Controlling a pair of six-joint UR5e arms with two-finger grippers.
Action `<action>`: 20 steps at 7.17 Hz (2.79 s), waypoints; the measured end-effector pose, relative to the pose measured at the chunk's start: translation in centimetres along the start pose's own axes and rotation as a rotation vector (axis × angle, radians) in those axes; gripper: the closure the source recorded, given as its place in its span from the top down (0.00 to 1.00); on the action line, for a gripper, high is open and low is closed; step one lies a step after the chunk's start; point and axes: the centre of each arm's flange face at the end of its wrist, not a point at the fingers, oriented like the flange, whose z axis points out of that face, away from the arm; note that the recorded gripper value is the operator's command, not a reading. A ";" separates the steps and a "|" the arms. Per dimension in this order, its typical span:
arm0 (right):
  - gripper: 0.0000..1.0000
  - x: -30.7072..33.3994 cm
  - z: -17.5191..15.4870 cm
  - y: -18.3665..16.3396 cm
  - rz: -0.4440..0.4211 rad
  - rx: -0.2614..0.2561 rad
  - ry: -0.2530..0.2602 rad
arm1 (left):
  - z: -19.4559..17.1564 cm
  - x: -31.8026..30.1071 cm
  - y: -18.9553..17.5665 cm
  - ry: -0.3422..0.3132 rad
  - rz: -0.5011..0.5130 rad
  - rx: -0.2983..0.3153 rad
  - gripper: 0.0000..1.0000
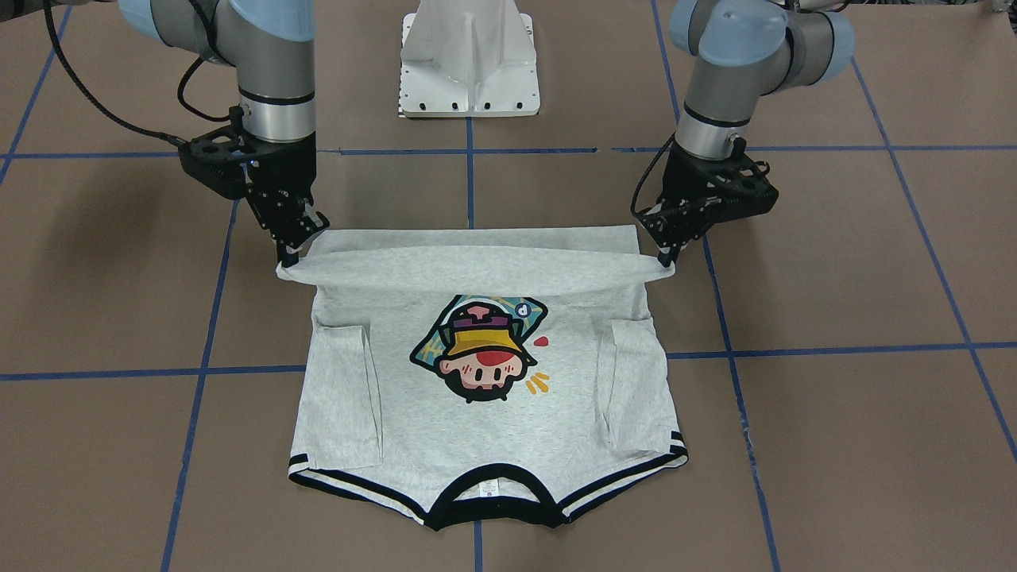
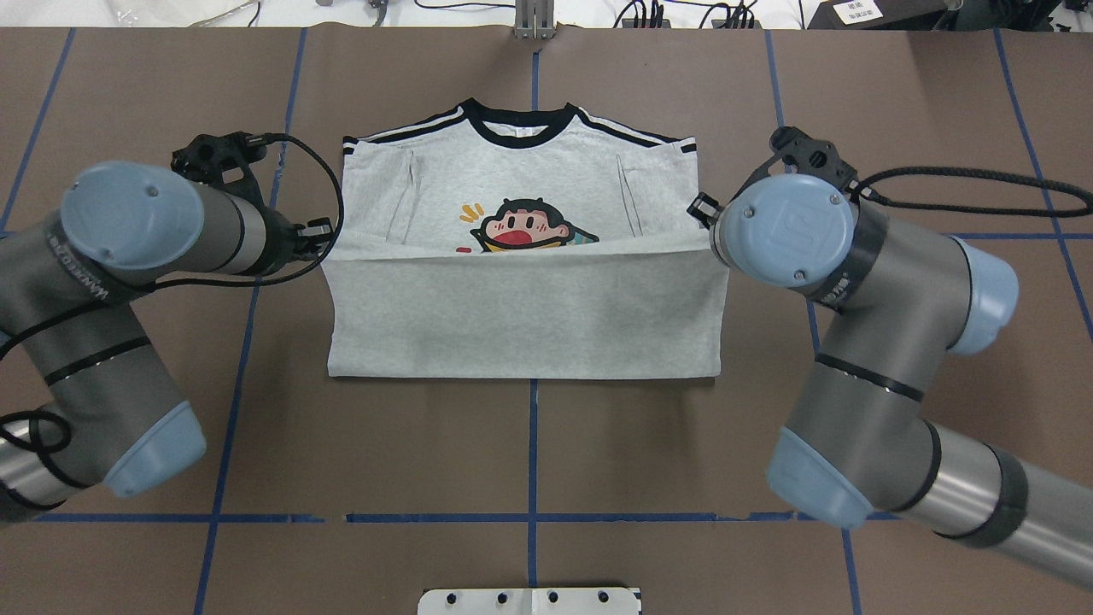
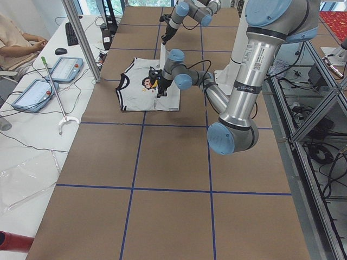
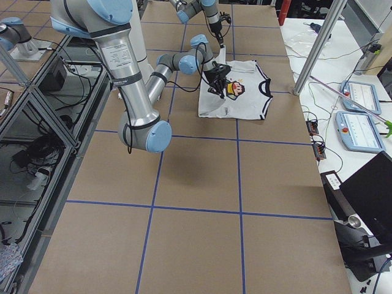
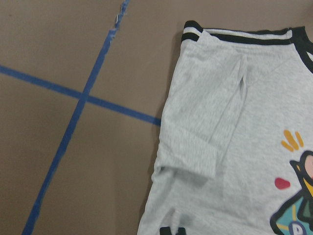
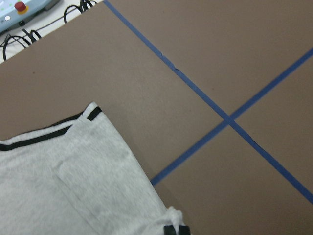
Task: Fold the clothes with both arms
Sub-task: 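Lift the hem with both grippers and fold it toward the collar, then lower the hem near the collar and open both grippers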
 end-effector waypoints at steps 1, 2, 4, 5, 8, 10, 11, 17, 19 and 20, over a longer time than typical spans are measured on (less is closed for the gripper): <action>0.00 -1.8 2.2 -1.9 0.000 0.025 0.000 | 1.4 0.2 -2.0 -0.002 0.021 0.023 0.00; 0.00 -3.5 5.0 -3.2 0.005 0.041 -0.007 | 2.7 0.3 -3.7 0.005 0.029 0.045 0.00; 0.00 -6.5 9.2 -5.2 0.012 0.066 -0.009 | 4.2 0.8 -6.8 0.003 0.029 0.092 0.00; 0.00 -7.6 10.5 -6.0 0.006 0.077 0.006 | 5.2 1.6 -8.0 -0.011 0.030 0.123 0.00; 0.00 -9.8 14.0 -7.5 -0.004 0.092 -0.006 | 10.2 2.5 -10.2 -0.039 0.029 0.185 0.00; 0.00 -10.4 15.1 -7.5 -0.006 0.094 -0.001 | 11.9 1.9 -10.5 -0.031 0.030 0.200 0.00; 0.00 -10.5 15.4 -7.5 -0.006 0.094 0.003 | 12.1 1.9 -10.6 -0.029 0.030 0.205 0.00; 0.15 -10.9 15.3 -7.6 -0.001 0.094 -0.014 | 13.0 2.2 -11.0 -0.002 0.029 0.218 0.24; 0.27 -11.1 15.1 -7.8 0.000 0.096 -0.018 | 13.2 1.5 -11.2 0.005 0.028 0.222 0.28; 0.29 -11.4 14.8 -8.2 0.005 0.098 -0.024 | 13.1 1.3 -11.2 0.012 0.028 0.224 0.29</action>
